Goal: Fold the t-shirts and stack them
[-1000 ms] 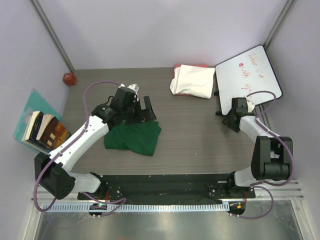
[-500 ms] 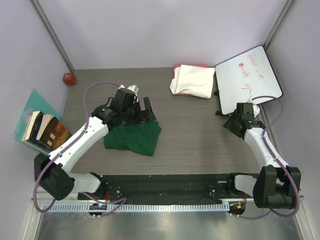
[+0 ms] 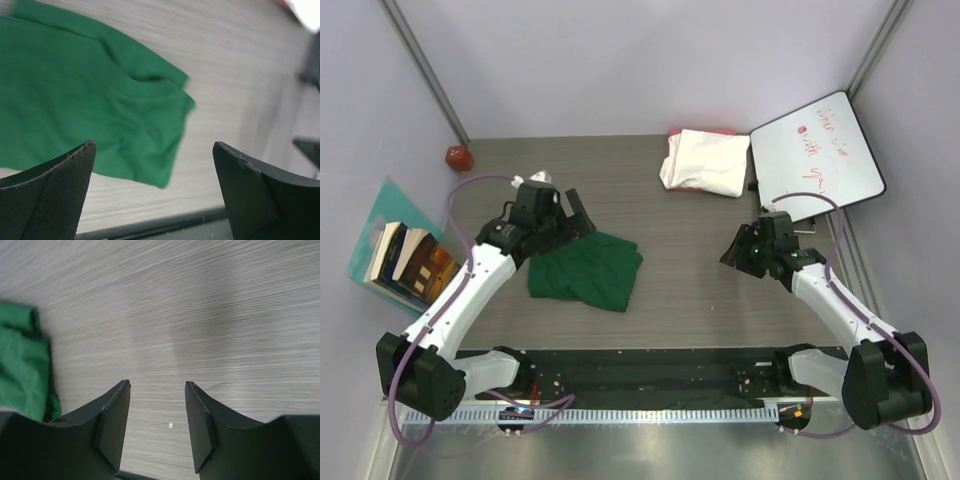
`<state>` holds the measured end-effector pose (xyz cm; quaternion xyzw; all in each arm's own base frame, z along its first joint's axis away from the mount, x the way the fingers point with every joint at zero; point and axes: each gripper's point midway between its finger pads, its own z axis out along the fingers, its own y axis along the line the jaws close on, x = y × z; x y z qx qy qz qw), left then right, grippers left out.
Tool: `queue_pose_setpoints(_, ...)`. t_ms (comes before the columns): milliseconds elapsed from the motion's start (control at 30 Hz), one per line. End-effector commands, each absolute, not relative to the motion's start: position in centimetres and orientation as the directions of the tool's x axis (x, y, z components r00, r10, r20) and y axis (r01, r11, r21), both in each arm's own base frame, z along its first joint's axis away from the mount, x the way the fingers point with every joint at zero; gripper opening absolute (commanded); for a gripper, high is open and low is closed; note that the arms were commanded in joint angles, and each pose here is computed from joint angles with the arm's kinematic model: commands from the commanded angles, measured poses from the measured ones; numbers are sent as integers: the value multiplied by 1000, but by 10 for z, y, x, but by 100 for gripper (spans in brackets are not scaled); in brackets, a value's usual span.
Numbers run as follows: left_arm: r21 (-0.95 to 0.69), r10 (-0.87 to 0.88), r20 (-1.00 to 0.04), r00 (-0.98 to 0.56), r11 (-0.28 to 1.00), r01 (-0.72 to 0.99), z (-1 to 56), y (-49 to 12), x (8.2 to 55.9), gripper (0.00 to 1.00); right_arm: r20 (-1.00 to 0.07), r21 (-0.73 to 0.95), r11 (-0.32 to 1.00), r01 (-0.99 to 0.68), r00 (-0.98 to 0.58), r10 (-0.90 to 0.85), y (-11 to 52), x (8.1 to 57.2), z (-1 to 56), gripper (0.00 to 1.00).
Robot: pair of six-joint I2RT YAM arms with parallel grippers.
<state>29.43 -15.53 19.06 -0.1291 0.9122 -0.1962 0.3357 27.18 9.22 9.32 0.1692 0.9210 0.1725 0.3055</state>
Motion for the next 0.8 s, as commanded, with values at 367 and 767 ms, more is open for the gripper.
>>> queue_pose_setpoints(367,-331,-487,-568,-664,873,-357,164,-65,280,100,-551,471,870,-142,-818,164,230,311,122,55)
queue_pose_setpoints(767,-315,-526,-471,-708,850,-423,130,-52,298,100,-593,507,749,-426,-804,-56,383,332,133,57)
